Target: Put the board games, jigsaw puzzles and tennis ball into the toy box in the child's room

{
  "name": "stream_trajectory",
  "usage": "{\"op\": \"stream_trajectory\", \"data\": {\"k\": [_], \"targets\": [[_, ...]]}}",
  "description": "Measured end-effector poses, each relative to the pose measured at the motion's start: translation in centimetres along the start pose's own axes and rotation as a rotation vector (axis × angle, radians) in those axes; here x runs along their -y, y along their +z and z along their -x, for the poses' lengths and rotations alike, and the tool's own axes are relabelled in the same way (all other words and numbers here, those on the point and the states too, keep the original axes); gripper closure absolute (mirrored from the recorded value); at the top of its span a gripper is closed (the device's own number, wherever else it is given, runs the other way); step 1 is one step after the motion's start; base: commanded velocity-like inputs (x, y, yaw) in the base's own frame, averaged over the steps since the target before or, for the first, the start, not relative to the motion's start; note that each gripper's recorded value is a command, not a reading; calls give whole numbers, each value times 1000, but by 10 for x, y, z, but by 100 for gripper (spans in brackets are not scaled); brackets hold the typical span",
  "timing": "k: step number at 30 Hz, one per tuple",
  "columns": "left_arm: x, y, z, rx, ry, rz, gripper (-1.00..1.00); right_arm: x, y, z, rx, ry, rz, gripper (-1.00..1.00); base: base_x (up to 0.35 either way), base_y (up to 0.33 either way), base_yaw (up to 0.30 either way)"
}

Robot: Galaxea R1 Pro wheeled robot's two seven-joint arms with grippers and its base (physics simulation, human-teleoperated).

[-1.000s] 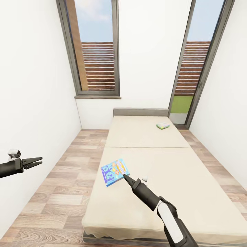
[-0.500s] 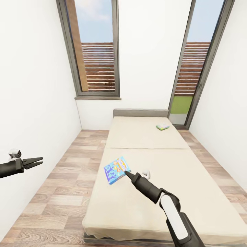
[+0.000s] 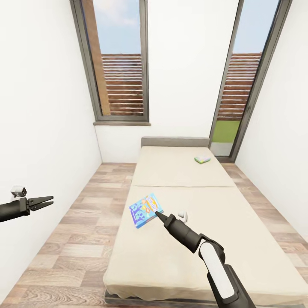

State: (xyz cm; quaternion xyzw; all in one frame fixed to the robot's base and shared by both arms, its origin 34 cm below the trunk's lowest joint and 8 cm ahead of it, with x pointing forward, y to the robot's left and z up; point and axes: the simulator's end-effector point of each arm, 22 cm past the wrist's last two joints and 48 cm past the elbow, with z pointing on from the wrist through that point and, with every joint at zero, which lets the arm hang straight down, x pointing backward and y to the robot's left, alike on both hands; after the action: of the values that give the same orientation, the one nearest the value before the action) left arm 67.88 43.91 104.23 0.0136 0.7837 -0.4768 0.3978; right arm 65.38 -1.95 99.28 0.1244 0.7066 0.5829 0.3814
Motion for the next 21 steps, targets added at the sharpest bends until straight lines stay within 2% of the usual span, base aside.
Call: {"op": "stream_trajectory", "data": {"k": [17,21], "targets": [[13,-6,8,13,19,-7,-100,-14,-1,3,3,-15,16,100,0,0,-84],[19,-9,12,17,25,-9,-100,-24,0,0,-6,-23,24,100,0,0,-69]]}}
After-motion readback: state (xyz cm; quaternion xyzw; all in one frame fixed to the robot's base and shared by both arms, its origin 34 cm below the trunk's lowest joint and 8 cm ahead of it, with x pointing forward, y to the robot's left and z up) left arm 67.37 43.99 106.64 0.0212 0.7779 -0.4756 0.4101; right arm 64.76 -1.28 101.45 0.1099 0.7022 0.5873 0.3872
